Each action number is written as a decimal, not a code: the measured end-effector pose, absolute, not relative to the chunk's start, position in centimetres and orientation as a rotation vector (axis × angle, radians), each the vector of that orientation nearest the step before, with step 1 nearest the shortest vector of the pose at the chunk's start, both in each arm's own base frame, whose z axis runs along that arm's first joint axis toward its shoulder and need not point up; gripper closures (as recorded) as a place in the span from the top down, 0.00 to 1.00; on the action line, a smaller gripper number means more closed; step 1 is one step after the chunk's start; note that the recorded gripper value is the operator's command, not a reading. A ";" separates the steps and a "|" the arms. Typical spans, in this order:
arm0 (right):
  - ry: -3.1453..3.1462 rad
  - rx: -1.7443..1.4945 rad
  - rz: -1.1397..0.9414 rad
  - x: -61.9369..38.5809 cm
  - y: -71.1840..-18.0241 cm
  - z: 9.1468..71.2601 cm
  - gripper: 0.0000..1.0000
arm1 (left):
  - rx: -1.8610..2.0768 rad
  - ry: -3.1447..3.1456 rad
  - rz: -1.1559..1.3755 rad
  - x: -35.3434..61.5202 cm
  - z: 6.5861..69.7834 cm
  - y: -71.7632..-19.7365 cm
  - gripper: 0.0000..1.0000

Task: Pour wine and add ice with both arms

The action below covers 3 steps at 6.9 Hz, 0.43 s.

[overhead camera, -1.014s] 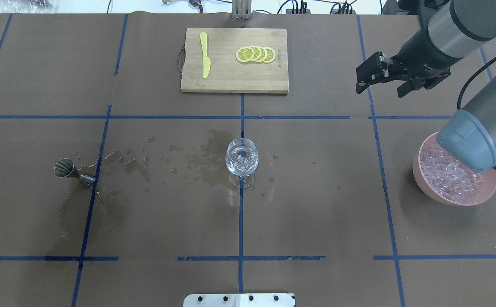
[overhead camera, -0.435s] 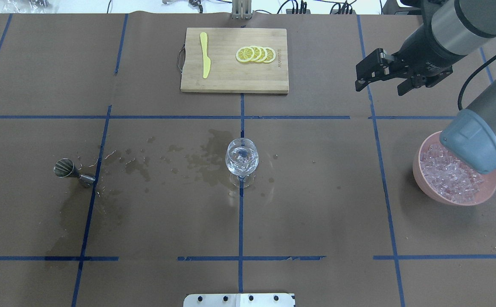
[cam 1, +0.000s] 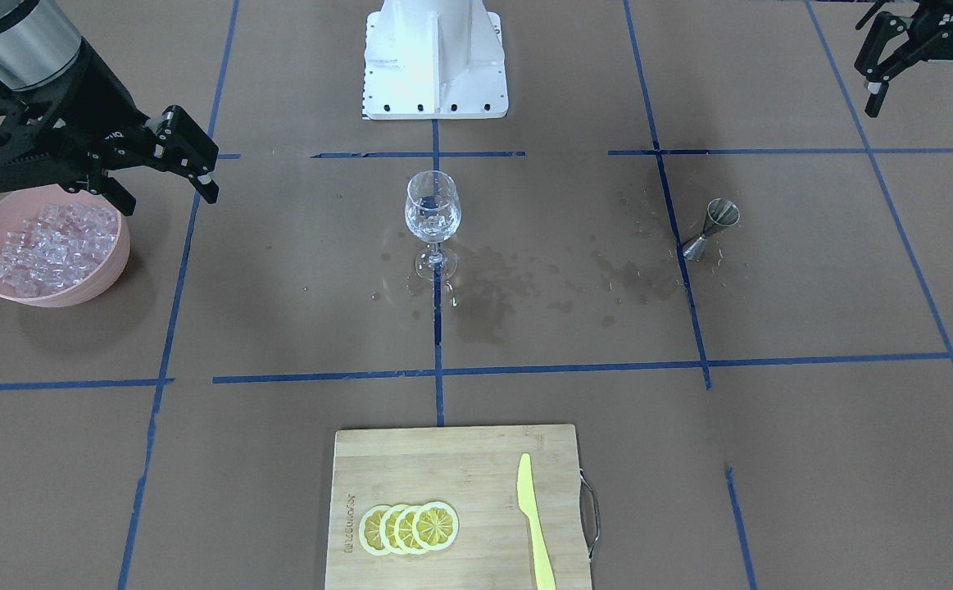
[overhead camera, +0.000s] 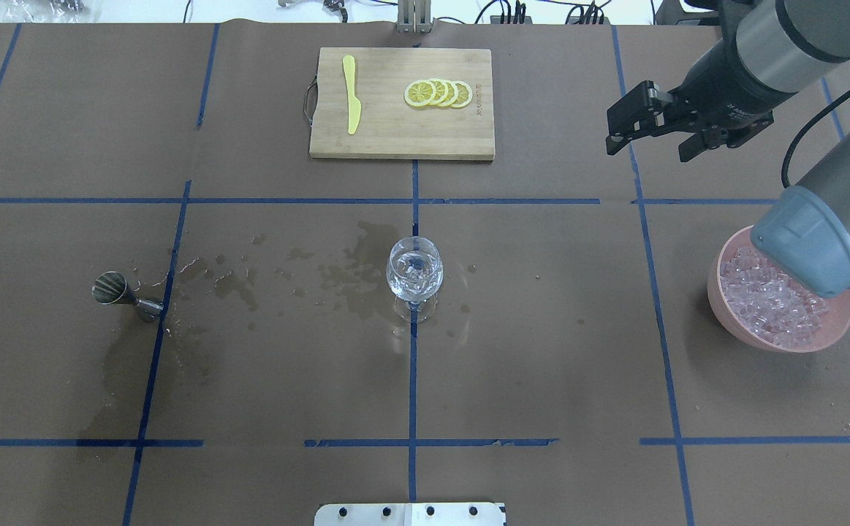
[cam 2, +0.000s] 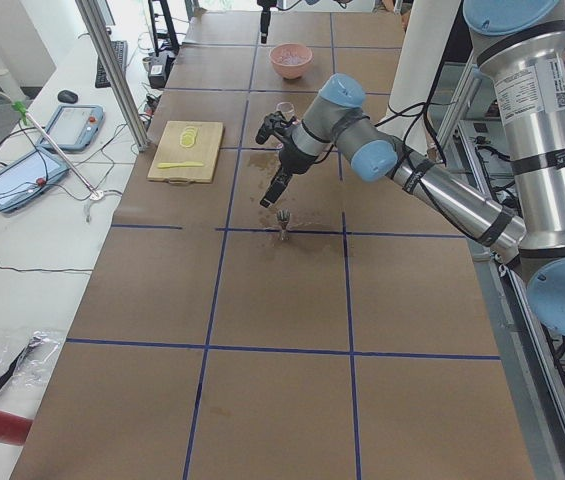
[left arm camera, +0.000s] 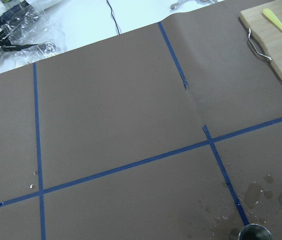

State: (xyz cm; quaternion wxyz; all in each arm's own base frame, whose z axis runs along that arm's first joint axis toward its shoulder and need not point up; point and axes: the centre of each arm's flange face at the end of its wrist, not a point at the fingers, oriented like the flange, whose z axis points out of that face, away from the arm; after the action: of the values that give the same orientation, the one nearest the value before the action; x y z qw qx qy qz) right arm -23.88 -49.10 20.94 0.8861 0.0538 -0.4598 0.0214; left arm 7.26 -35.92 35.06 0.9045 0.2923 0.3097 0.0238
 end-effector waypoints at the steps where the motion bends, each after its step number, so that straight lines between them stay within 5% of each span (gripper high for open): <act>1: -0.955 0.112 0.046 -23.8 -49.1 21.0 1.00 | 0.611 0.627 0.042 7.1 35.1 -36.0 1.00; 3: -0.941 0.114 0.057 -22.2 -49.8 21.9 1.00 | 0.614 0.621 0.039 7.0 35.1 -36.0 1.00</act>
State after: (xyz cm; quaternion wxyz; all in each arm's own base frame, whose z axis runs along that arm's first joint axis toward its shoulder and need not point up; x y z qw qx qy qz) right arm -22.24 -49.79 21.90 0.8893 0.0549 -0.4532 0.0273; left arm 7.02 -36.02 35.14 0.9061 0.2973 0.3006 0.0187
